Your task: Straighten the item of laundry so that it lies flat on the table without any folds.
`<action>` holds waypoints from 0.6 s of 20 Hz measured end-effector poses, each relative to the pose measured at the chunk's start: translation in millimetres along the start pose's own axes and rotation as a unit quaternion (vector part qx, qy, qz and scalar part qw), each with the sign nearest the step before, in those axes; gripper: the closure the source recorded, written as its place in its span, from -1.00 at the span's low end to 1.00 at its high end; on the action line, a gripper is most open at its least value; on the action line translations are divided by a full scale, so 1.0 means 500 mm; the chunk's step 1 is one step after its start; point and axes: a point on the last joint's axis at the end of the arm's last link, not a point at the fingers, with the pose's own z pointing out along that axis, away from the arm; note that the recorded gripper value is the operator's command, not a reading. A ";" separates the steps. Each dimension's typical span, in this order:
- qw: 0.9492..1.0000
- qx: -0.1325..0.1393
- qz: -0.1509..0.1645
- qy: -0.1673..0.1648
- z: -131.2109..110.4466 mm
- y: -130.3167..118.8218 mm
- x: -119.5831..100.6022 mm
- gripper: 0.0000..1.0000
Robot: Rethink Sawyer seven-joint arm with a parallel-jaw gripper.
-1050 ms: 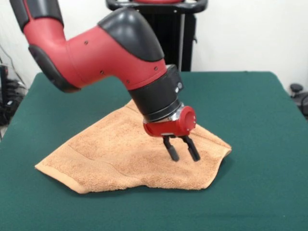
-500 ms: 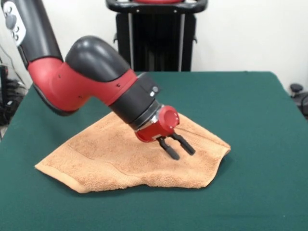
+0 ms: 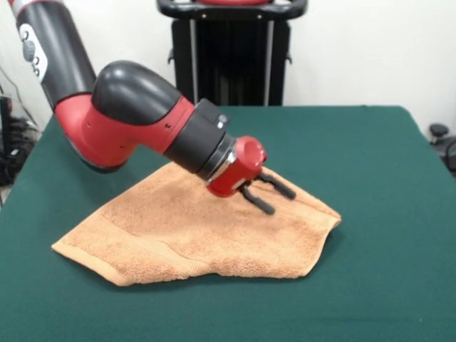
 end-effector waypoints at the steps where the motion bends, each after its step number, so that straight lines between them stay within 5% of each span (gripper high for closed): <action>1: 1.000 -0.005 -0.001 0.014 0.005 0.007 0.023 -1.00; 12: 0.997 -0.011 -0.036 0.064 0.000 0.063 0.159 -1.00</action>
